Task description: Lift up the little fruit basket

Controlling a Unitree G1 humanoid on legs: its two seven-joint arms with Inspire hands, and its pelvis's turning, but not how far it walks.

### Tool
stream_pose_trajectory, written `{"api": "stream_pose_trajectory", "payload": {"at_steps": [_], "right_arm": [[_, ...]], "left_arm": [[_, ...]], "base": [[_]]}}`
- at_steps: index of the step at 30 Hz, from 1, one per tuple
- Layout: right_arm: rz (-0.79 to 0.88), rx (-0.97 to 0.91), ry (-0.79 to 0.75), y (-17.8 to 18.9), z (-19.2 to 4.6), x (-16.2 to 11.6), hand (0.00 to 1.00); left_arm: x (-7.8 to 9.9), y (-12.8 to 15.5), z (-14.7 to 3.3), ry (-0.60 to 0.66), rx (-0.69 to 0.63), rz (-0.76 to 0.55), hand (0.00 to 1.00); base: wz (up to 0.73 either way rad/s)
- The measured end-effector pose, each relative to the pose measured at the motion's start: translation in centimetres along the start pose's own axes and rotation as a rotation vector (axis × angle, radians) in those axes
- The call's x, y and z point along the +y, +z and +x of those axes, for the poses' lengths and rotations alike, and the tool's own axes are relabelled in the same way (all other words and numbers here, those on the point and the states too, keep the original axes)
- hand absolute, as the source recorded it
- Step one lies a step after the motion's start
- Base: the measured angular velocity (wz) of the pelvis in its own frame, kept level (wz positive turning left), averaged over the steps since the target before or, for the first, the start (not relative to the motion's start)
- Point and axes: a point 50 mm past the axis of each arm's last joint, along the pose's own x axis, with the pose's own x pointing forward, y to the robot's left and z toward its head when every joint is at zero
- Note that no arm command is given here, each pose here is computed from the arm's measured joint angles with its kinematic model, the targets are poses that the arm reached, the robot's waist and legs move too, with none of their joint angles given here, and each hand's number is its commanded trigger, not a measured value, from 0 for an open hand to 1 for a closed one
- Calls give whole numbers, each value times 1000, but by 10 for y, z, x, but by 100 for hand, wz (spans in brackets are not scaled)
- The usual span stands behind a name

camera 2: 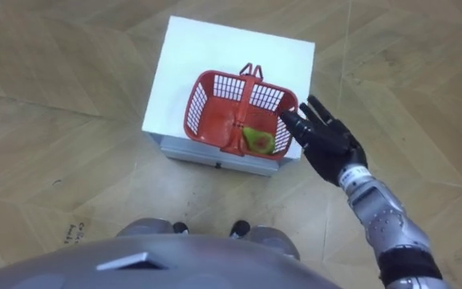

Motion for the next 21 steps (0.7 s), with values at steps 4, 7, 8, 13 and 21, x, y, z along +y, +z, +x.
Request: {"api": "stream_pose_trajectory", "payload": {"at_steps": [4,7,8,13,21], "right_arm": [[37,23,-88,-10,-12,-20,0],[76,38,-168,-17,-20,-37,0],[92,44,-193,-21,-23,-41,0],[64,95,-258,-31,-30,-52,0],[-134,335,-471,-67,-50,-77,0]], "left_arm": [[0,2,0,1,-13,-2,0],[1,4,0,21,-25,-6,0],[2,4,0,29,-25,-7,0],[3,4,0,41,-26,-10,0],[4,10,0,51,-54,-20,0]], "base": [[-11],[-16],[-11],[-12],[-1]]}}
